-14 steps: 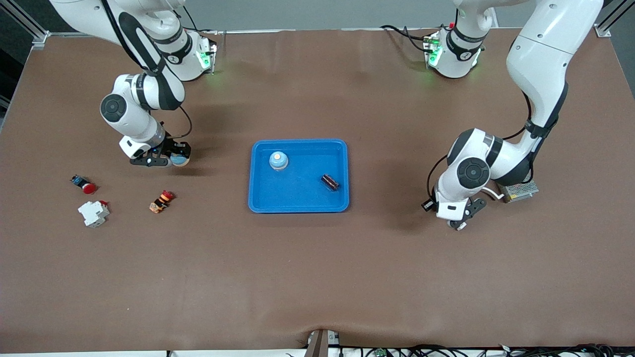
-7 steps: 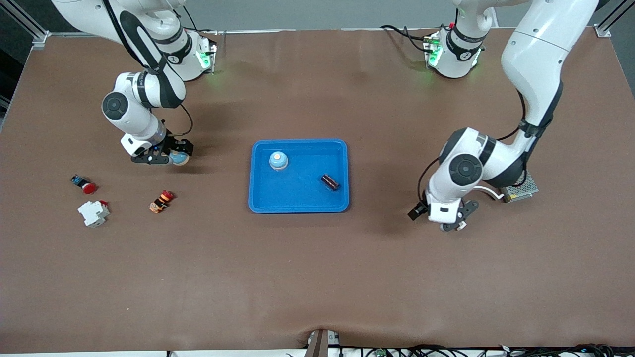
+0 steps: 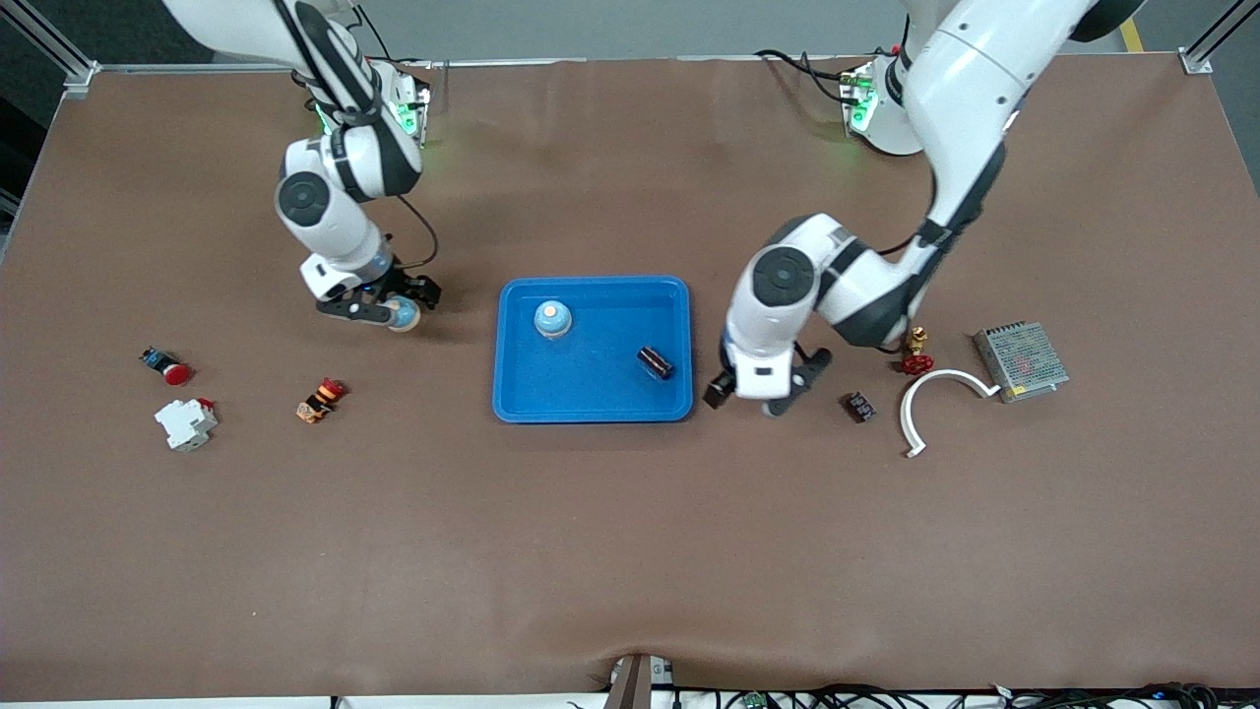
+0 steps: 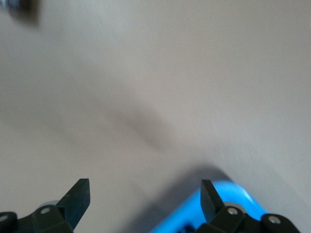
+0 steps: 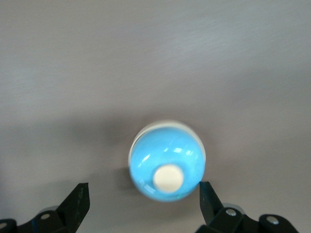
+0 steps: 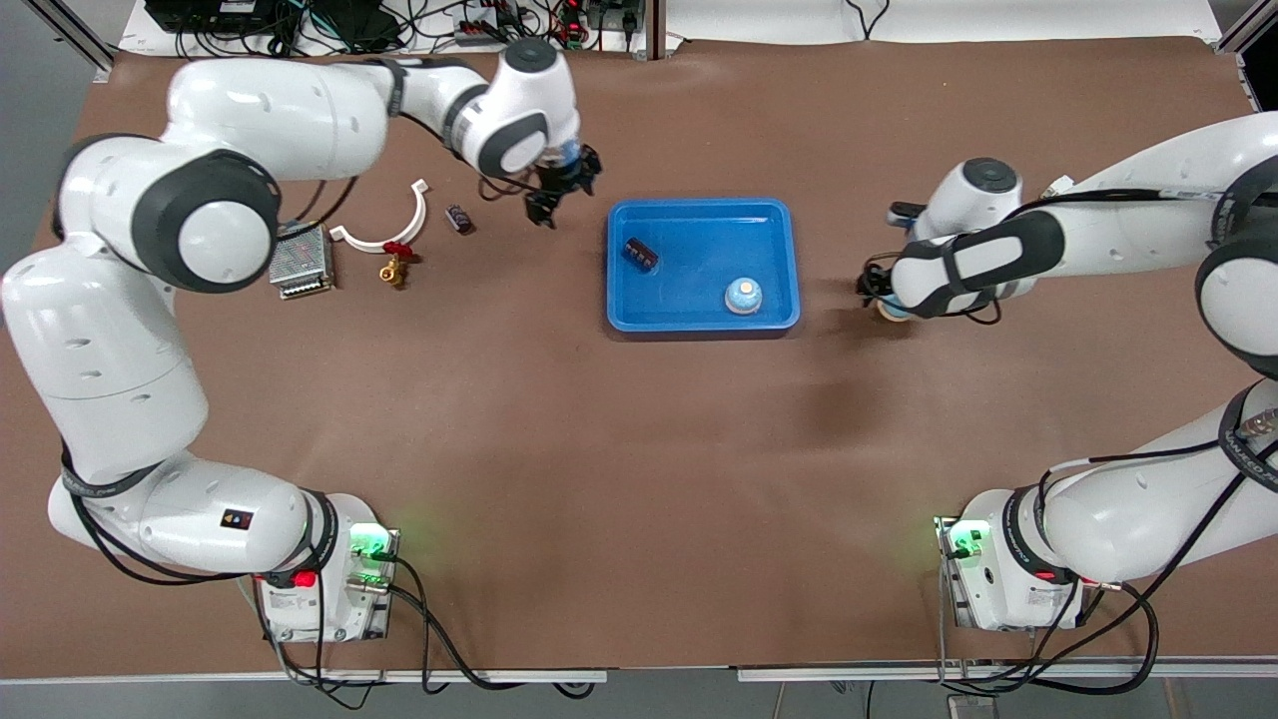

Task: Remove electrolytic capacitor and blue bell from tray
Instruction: 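Move the left gripper back to the tray while the right gripper follows, then grasp the second capacitor with the left gripper while the right gripper grasps the bell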

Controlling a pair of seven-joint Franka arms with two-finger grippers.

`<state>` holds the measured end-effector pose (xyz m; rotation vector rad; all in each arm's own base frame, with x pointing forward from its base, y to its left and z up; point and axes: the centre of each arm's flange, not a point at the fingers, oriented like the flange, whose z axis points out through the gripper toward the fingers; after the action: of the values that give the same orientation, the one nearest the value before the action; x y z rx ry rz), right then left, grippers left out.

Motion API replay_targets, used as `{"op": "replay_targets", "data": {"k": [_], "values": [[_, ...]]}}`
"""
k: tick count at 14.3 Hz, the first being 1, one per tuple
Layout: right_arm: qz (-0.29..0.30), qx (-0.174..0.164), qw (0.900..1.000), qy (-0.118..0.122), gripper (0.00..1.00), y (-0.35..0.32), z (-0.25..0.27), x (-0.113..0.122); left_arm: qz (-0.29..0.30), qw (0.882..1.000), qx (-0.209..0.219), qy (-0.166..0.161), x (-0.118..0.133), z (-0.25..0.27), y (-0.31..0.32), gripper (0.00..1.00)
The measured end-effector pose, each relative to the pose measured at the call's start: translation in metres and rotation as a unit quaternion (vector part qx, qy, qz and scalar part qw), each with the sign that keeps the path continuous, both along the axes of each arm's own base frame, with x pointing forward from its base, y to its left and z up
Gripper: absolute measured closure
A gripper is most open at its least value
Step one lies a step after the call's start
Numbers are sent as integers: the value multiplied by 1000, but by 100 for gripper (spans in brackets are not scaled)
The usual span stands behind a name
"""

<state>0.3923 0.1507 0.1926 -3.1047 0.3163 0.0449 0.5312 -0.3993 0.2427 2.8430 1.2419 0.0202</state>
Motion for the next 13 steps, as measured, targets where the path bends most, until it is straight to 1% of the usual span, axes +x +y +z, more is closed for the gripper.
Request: {"op": "replay_targets", "data": {"k": [4, 5, 6, 7, 8, 9, 10, 11, 12, 13], "values": [[-24, 8, 1000, -15, 0, 52, 12, -5, 41, 999, -12, 6, -33, -8, -62, 0], [-25, 9, 1000, -17, 0, 56, 13, -5, 46, 999, -13, 9, -41, -13, -73, 0], [-27, 9, 999, -17, 0, 57, 14, -5, 50, 999, -12, 14, -48, -19, -81, 3], [-31, 9, 999, -17, 0, 56, 14, -5, 55, 998, -11, 18, -53, -25, -85, 3], [-34, 9, 999, -17, 0, 55, 14, -4, 58, 998, -11, 21, -54, -30, -88, 7], [-39, 10, 999, -18, 0, 55, 15, -3, 60, 998, -12, 23, -52, -34, -88, 7], [-48, 12, 999, -22, 0, 58, 17, 0, 62, 998, -15, 24, -49, -38, -89, 13], [-58, 16, 998, -26, 0, 65, 22, 4, 64, 997, -19, 24, -47, -41, -90, 16], [-69, 19, 997, -28, 0, 78, 29, 7, 66, 997, -23, 23, -45, -46, -89, 16], [-80, 20, 996, -26, 0, 97, 37, 10, 68, 997, -25, 24, -43, -51, -89, 24]]}}
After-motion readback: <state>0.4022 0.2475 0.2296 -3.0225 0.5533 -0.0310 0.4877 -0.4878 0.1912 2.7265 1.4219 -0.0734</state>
